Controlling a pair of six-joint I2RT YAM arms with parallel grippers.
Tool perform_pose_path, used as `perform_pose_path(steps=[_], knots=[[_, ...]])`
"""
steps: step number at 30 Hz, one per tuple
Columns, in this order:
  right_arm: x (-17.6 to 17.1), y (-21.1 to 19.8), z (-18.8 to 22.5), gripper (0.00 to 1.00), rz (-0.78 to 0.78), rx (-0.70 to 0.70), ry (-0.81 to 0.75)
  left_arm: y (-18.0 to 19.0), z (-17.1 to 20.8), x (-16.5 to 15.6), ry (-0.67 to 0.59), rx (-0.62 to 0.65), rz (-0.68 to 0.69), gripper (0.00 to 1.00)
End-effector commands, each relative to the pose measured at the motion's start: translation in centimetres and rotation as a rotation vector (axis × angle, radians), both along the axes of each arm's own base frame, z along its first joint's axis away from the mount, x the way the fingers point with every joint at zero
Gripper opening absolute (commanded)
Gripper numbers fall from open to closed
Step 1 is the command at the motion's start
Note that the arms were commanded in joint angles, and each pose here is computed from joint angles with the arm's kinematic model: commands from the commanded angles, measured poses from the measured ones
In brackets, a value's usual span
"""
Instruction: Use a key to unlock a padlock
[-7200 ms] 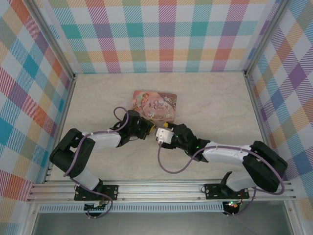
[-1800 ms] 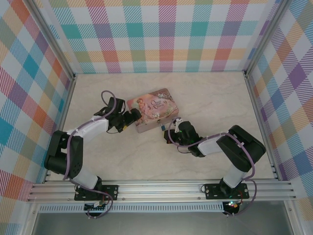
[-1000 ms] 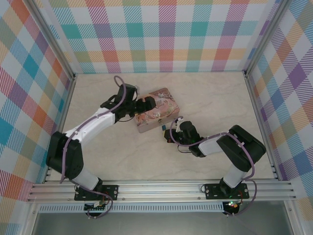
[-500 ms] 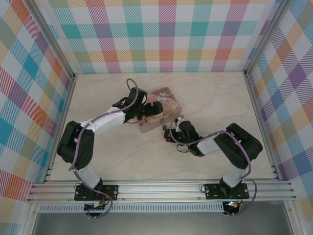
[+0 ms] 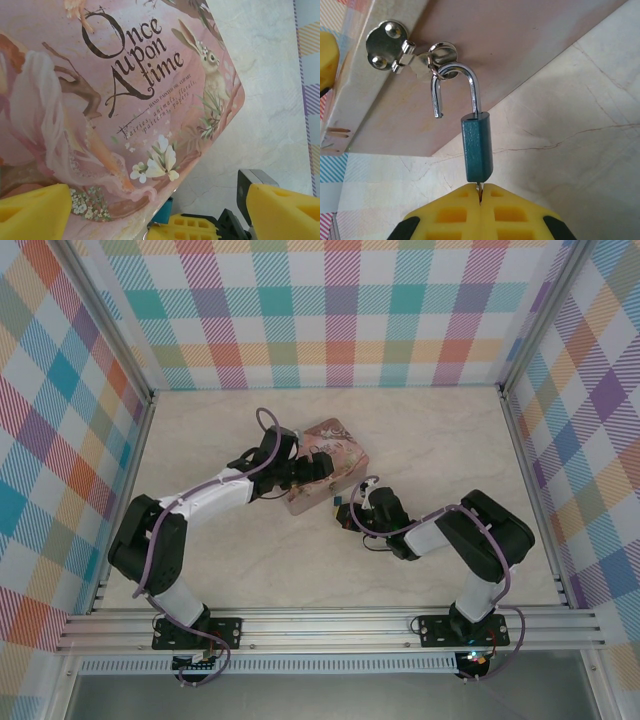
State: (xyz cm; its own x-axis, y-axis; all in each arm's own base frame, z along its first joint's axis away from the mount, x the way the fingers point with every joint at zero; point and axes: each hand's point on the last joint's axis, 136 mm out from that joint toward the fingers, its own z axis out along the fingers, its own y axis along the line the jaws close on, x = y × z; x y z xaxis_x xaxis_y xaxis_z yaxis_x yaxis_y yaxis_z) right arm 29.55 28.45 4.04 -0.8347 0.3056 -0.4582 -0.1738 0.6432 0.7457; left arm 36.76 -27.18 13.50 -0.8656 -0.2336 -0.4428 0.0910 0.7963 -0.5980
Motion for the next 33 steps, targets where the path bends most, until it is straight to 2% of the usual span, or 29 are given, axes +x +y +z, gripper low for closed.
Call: perform_pose_path(steps=[1, 4, 7, 10, 17, 20, 25, 31, 33], knots=[[0.1, -0.9, -0.5, 0.00, -0.030, -0.006, 0.015, 1.0, -2.5, -2.6, 0.122, 0.049, 0.013, 0.92], [-0.3, -1.2, -0.7, 0.01, -0.012, -0.040, 0.019, 1.0, -1.0, -2.3, 0.092, 0.049, 0.012, 0.92], [-0.4, -2.0, -0.8, 0.15, -0.026, -0.079, 0.014, 1.0, 0.3, -1.9, 0.068, 0.049, 0.015, 0.93], [-0.6, -2.9, -0.7, 0.24, -0.033, -0.114, -0.001, 1.0, 1.3, -1.9, 0.067, 0.048, 0.014, 0.93], [-1.1, -5.0, 0.0, 0.38, -0.013, -0.195, -0.052, 0.8, 5.4, -1.7, 0.002, 0.010, 0.002, 0.95], [-0.8, -4.4, 1.8, 0.44, 0.027, -0.142, -0.143, 1.7, 7.2, -1.5, -0.033, 0.034, 0.009, 0.97], [-0.4, -2.1, 5.6, 0.63, 0.122, -0.007, -0.321, 4.8, 8.5, -0.4, -0.058, 0.071, 0.053, 1.00], [0.7, 0.1, 7.6, 0.91, 0.174, 0.104, -0.406, 9.3, 7.9, 2.7, -0.060, 0.096, 0.098, 1.00], [1.3, 0.4, 7.4, 0.97, 0.170, 0.117, -0.394, 10.5, 7.3, 3.8, -0.063, 0.128, 0.100, 1.00]])
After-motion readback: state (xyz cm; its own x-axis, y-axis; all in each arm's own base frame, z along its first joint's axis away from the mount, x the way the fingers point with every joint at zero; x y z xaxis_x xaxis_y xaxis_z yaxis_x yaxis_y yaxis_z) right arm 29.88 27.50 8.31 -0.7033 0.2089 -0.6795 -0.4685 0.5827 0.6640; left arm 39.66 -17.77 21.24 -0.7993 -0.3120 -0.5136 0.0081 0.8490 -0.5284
